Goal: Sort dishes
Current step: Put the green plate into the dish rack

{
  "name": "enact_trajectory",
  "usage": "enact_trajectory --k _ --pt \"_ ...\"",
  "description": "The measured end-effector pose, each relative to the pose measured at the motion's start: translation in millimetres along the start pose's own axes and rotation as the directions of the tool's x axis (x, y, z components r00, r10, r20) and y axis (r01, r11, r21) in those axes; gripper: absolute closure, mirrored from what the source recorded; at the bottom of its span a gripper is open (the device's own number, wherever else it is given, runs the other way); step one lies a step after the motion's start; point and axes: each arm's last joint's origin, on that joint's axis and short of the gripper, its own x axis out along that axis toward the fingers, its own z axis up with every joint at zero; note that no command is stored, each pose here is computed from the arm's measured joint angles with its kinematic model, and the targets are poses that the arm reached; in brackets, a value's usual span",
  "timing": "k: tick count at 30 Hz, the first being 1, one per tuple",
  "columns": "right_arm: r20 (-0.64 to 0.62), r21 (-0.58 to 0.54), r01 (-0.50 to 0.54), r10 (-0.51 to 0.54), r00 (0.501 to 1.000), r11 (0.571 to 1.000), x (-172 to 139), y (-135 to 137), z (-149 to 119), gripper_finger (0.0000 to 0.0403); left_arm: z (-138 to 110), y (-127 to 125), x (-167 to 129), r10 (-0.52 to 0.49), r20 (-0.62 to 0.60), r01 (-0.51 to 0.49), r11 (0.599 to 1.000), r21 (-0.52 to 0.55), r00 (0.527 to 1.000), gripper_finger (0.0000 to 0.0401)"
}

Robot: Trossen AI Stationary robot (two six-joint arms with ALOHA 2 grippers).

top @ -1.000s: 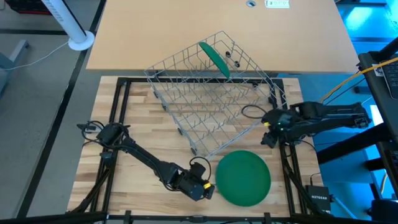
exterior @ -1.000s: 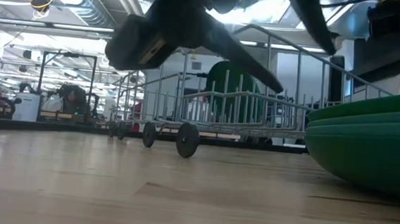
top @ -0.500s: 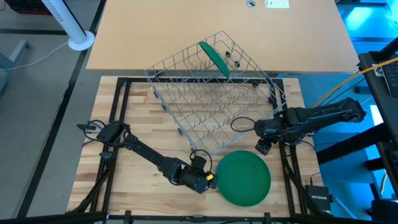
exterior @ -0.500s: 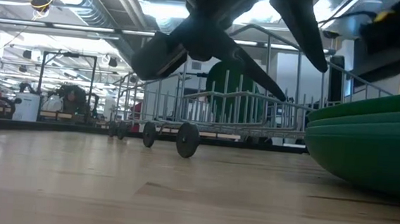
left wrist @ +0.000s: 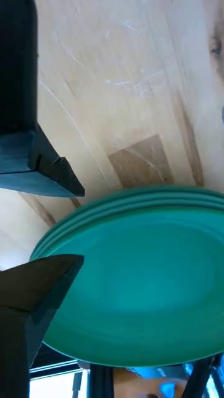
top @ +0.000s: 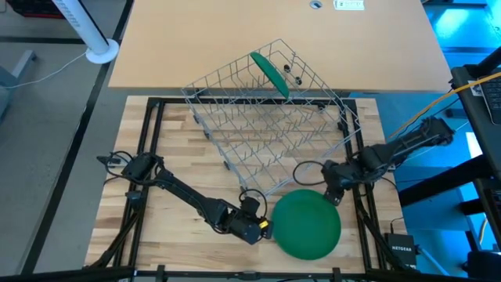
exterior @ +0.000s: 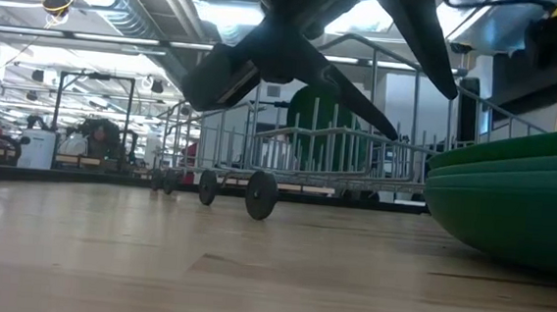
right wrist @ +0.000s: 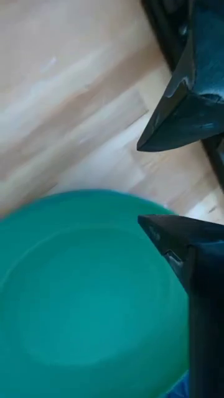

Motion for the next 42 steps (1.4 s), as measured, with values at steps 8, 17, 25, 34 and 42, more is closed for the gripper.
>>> enact_trajectory --k 8,17,25,34,42 --pt "0.087 -0.006 0.034 -0.034 0.996 0.999 6.9 11.7 -8.9 0.0224 -2.3 0.0 -1.0 -0.001 -0.004 0.002 0.999 0.052 1.0 0.0251" --pt "0.049 -0.061 0.104 -0.101 0.994 0.993 32.2 30.7 -12.2 0.0224 -4.1 -0.1 -1.9 -0.002 -0.007 0.003 0.998 0.067 1.0 0.0251" --pt "0.017 -0.061 0.208 -0.207 0.978 0.976 52.0 35.8 -9.5 0.0224 -4.5 -0.2 -2.1 -0.003 -0.008 0.004 0.998 0.064 1.0 0.0251" --pt "0.011 -0.064 0.223 -0.223 0.975 0.973 55.7 36.8 -9.0 0.0234 -4.5 -0.2 -2.1 -0.003 -0.008 0.004 0.997 0.074 1.0 0.0251" --pt "0.013 -0.072 0.214 -0.214 0.977 0.974 55.8 37.5 -8.7 0.0332 -4.7 -0.3 -2.2 -0.004 -0.008 0.004 0.997 0.078 1.0 0.0251"
